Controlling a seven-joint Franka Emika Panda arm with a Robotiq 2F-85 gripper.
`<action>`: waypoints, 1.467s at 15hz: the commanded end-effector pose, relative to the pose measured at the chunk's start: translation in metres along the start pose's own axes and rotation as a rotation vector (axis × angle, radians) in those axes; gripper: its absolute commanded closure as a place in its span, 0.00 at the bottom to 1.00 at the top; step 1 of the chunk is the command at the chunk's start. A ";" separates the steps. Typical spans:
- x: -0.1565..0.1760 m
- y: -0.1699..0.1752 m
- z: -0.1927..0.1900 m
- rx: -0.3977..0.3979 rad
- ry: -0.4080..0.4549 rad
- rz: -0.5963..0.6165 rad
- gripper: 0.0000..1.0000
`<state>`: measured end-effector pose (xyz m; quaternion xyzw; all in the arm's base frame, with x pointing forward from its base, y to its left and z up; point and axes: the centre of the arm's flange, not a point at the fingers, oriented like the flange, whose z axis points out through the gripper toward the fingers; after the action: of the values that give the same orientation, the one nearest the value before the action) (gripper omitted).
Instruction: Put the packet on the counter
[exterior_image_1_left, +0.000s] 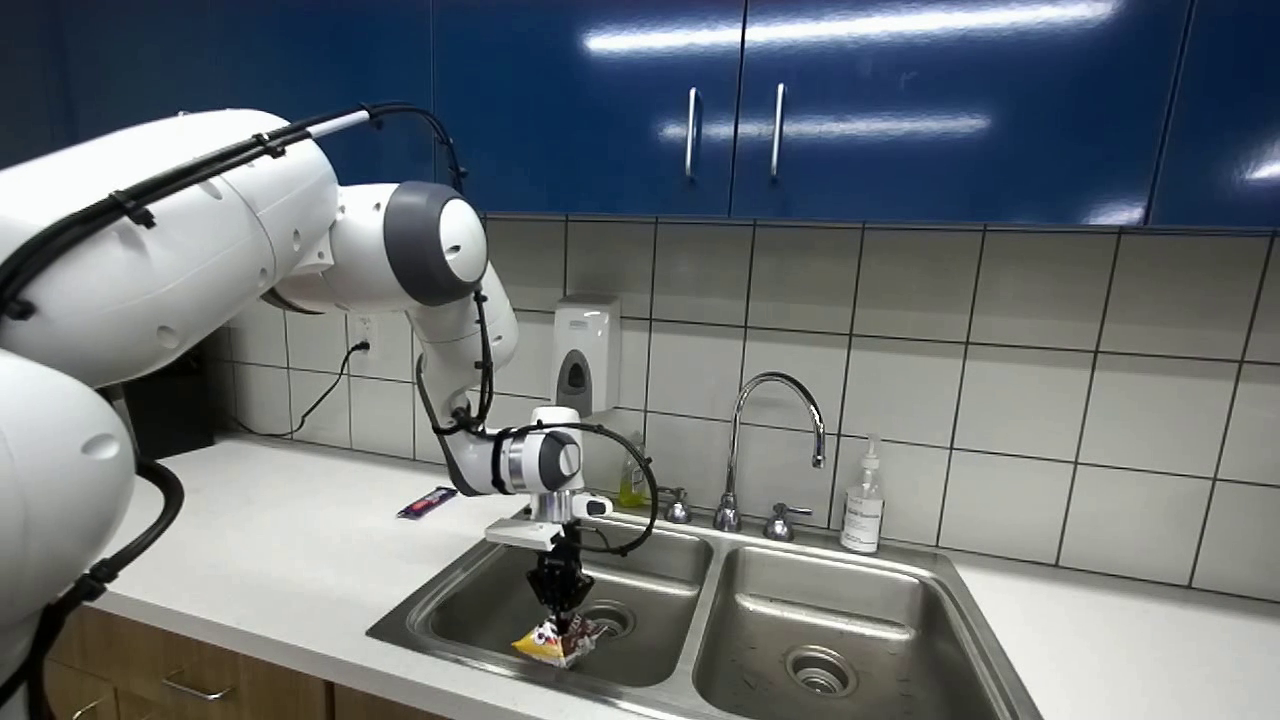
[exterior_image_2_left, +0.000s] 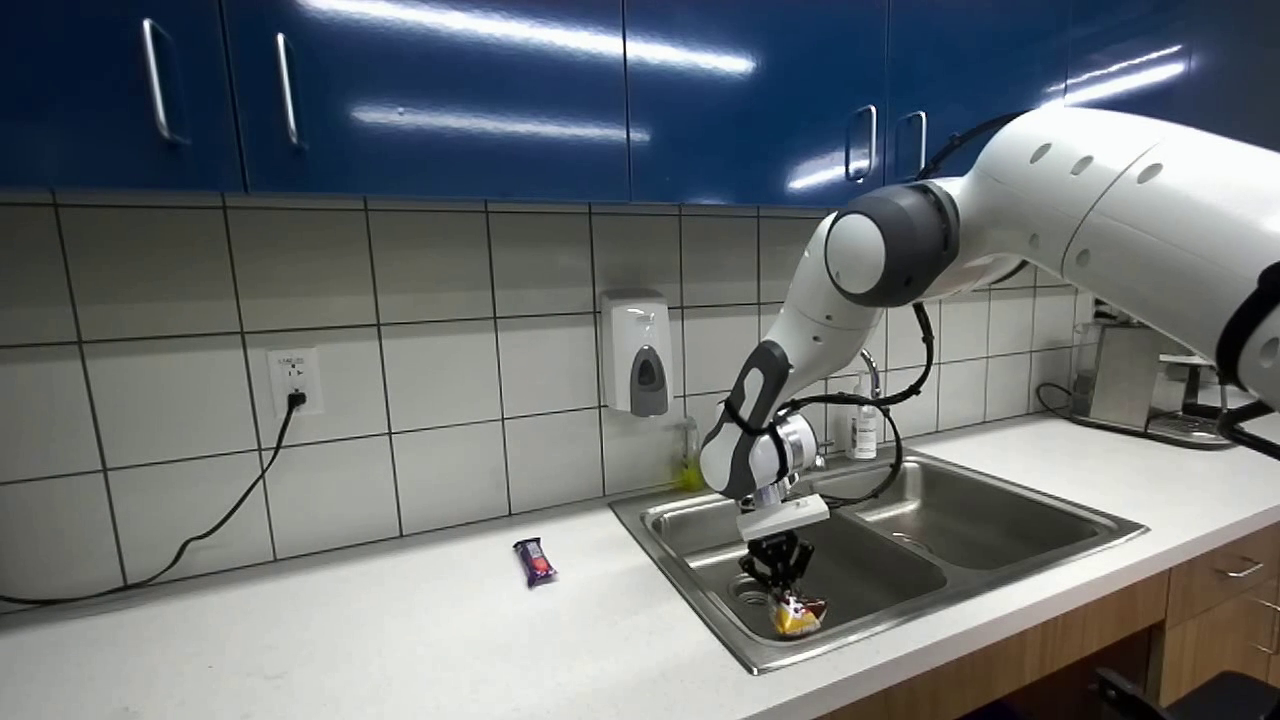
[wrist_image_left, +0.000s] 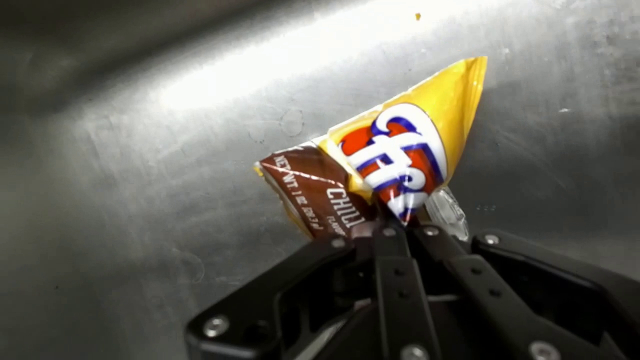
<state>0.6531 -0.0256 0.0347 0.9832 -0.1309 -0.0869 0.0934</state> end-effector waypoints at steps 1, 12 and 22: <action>-0.016 0.006 -0.052 0.019 0.006 0.062 1.00; -0.084 0.008 -0.156 -0.025 0.052 -0.112 1.00; -0.196 -0.078 -0.186 -0.074 0.103 -0.345 1.00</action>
<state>0.5529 0.1102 0.2129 0.9904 0.0322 -0.0662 0.1168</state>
